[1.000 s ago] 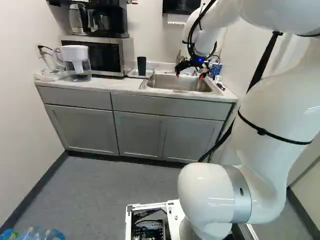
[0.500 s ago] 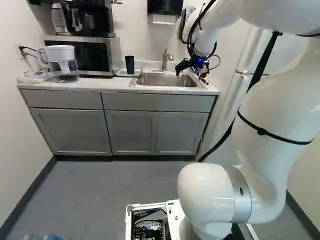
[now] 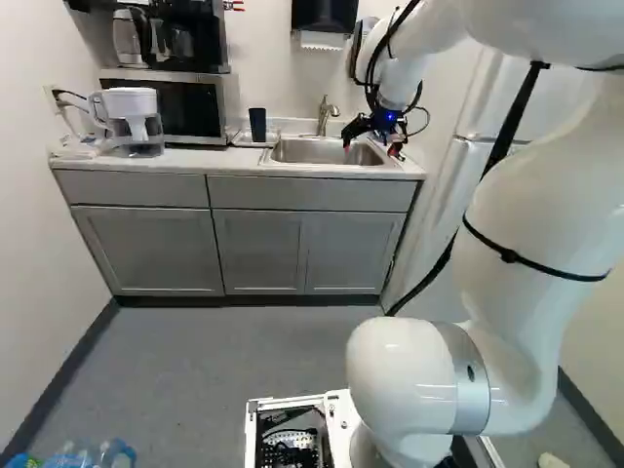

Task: Rinse the cup and place it in the tray

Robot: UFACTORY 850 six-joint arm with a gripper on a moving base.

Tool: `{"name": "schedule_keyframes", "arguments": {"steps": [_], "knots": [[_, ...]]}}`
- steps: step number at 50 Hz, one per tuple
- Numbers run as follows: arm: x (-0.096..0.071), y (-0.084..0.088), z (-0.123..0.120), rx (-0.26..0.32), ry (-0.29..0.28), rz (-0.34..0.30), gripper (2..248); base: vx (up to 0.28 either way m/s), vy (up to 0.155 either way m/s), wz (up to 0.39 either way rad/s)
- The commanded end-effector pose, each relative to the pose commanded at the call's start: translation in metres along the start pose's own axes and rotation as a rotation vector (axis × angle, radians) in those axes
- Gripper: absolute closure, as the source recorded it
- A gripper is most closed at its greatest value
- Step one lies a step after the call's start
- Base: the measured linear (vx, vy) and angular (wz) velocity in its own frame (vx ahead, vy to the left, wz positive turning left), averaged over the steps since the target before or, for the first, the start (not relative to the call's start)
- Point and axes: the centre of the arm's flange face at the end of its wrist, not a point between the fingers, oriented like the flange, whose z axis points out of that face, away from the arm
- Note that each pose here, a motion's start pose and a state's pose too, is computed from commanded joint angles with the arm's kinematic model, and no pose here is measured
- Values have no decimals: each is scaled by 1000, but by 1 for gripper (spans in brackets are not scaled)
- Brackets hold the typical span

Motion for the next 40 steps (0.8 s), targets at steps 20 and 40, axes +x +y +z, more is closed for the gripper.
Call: {"name": "schedule_keyframes", "arguments": {"steps": [20,40], "knots": [[0,0,0,0,0,0,3,1,-1,0],[-3,-1,2,0,6,-1,3,0,0,0]]}}
